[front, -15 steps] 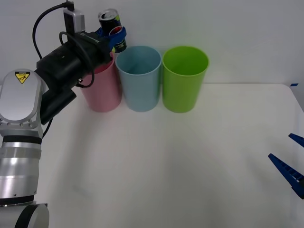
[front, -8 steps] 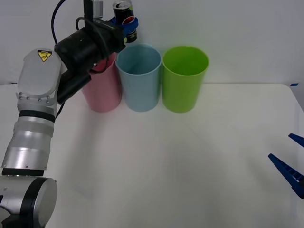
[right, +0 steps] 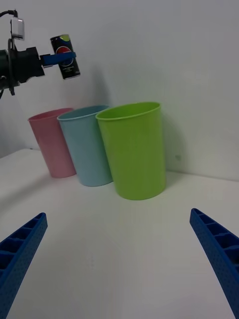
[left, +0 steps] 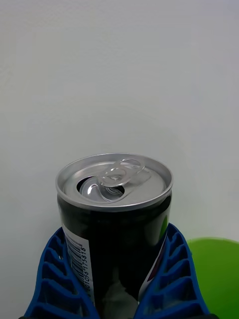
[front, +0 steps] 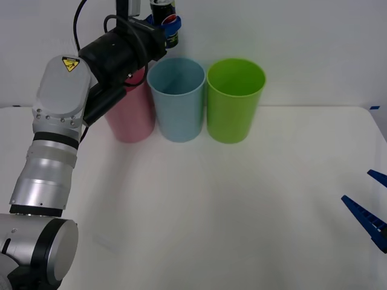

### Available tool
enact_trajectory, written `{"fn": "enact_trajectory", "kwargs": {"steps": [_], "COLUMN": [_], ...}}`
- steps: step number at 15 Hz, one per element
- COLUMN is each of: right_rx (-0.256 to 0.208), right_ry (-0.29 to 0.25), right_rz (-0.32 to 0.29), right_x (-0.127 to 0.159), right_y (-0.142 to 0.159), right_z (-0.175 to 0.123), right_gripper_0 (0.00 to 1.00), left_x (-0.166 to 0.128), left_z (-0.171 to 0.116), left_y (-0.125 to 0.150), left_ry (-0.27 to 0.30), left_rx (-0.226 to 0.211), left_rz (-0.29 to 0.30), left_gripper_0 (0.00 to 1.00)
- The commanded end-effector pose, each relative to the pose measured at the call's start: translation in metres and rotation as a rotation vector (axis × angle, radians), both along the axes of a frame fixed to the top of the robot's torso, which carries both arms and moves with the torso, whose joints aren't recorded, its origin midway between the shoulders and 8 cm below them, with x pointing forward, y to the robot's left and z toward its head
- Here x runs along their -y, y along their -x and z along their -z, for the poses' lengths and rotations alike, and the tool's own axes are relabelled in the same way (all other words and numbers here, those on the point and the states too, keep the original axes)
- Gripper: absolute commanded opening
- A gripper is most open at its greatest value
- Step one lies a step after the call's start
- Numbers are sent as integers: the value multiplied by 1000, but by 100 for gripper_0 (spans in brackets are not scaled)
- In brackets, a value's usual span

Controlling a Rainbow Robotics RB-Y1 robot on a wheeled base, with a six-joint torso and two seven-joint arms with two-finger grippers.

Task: Grasp the object on the table and drop it into the matching bin: aluminum can to the light blue bin, PET bottle to the pink bin.

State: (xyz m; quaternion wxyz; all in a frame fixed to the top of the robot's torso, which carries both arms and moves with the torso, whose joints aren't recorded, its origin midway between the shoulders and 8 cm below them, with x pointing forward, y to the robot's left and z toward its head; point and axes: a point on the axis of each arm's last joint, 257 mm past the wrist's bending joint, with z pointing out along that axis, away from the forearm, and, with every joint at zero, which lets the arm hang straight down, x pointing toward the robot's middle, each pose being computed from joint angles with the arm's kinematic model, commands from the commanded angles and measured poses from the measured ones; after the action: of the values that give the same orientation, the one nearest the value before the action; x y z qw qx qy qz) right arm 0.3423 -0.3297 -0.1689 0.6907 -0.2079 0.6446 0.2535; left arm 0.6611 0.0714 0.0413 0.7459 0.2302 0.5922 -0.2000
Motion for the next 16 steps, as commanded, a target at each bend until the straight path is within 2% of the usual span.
{"fn": "enact_trajectory", "kwargs": {"steps": [1, 3, 4, 5, 16], "right_rx": [0, 0, 0, 0, 0], "right_ry": [0, 0, 0, 0, 0], "right_rz": [0, 0, 0, 0, 0], "right_x": [0, 0, 0, 0, 0], "right_y": [0, 0, 0, 0, 0], "right_z": [0, 0, 0, 0, 0], "right_gripper_0": [100, 100, 100, 100, 100], "left_x": [0, 0, 0, 0, -8], "left_z": [1, 0, 0, 0, 6], "left_y": [0, 0, 0, 0, 0], "left_ry": [-2, -3, -3, -3, 23], "left_rx": [2, 4, 4, 5, -9], "left_rz": [-3, -4, -4, -4, -10], "left_gripper_0": [5, 20, 35, 100, 100]}}
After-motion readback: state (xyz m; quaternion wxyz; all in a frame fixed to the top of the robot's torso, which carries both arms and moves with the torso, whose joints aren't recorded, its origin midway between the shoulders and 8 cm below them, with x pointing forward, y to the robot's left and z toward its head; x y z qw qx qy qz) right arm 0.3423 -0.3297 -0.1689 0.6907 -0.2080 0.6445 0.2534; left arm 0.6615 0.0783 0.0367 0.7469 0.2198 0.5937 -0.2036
